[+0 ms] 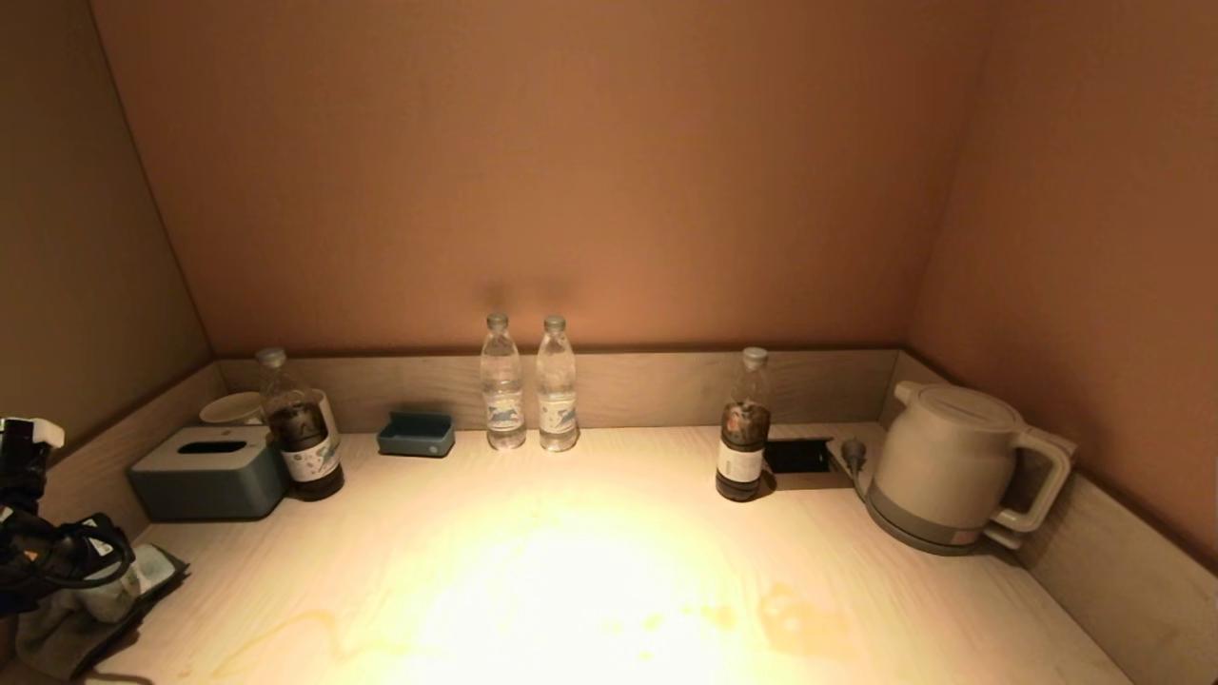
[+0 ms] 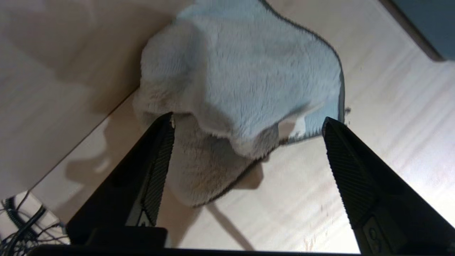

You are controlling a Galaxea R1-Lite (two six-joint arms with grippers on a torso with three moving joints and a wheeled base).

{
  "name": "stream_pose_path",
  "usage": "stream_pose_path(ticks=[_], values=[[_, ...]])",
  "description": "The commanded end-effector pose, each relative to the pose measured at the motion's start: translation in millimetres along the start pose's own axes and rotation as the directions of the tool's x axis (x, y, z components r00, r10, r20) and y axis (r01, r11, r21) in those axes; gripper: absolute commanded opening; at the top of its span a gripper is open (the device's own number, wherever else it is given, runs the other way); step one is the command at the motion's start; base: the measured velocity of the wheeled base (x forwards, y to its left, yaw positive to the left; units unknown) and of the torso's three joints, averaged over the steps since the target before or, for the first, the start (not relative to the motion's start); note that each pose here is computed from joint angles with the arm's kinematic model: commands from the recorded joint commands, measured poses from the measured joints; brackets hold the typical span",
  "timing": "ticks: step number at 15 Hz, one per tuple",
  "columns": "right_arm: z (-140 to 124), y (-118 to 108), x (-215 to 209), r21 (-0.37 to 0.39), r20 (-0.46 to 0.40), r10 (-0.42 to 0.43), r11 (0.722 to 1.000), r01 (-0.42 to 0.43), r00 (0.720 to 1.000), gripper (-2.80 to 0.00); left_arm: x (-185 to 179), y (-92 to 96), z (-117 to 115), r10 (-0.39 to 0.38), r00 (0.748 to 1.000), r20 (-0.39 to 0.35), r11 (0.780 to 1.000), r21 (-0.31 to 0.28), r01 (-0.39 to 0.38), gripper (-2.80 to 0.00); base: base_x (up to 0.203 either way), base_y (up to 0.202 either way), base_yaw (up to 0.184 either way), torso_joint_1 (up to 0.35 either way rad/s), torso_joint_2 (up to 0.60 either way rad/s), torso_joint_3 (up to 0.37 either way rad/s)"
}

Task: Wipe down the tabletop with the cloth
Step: Pick up the tablecloth

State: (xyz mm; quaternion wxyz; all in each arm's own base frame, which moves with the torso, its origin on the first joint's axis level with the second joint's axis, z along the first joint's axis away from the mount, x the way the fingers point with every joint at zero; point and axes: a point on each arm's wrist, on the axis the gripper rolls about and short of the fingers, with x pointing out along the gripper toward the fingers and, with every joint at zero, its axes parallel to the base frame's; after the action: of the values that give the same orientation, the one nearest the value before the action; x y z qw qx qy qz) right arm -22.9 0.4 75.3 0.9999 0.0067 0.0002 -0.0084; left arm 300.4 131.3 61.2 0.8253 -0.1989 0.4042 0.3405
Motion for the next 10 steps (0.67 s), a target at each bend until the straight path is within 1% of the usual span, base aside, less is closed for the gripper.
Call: stream_pose_path(ticks=[1,3,4,10], values=[[0.0,0.0,0.1,0.000,-0.001,0.000,1.000,0.000,1.000,-2.80,14.3,-1.7,-2.9,0.006,1.000,-0.003,1.000,0.000,-0.006,0.00,0.000,0.000,0.000,0.000,0.00,0.000],[0.0,0.0,0.1,0.000,-0.001,0.000,1.000,0.000,1.000,-2.80,18.0,-2.3,-2.5,0.014,1.000,0.011,1.000,0.000,-0.014,0.00,0.000,0.000,0.000,0.000,0.00,0.000],[0.0,0.0,0.1,0.000,-0.001,0.000,1.000,0.000,1.000,-2.80,24.7,-2.6,-4.7,0.033,0.999,0.007,0.999,0.002,-0.033,0.00,0.000,0.000,0.000,0.000,0.00,0.000],[0.0,0.0,0.1,0.000,-0.001,0.000,1.000,0.000,1.000,-2.80,36.7,-3.6,-8.4,0.047,0.999,-0.016,0.999,0.007,-0.047,0.00,0.000,0.000,0.000,0.000,0.00,0.000]])
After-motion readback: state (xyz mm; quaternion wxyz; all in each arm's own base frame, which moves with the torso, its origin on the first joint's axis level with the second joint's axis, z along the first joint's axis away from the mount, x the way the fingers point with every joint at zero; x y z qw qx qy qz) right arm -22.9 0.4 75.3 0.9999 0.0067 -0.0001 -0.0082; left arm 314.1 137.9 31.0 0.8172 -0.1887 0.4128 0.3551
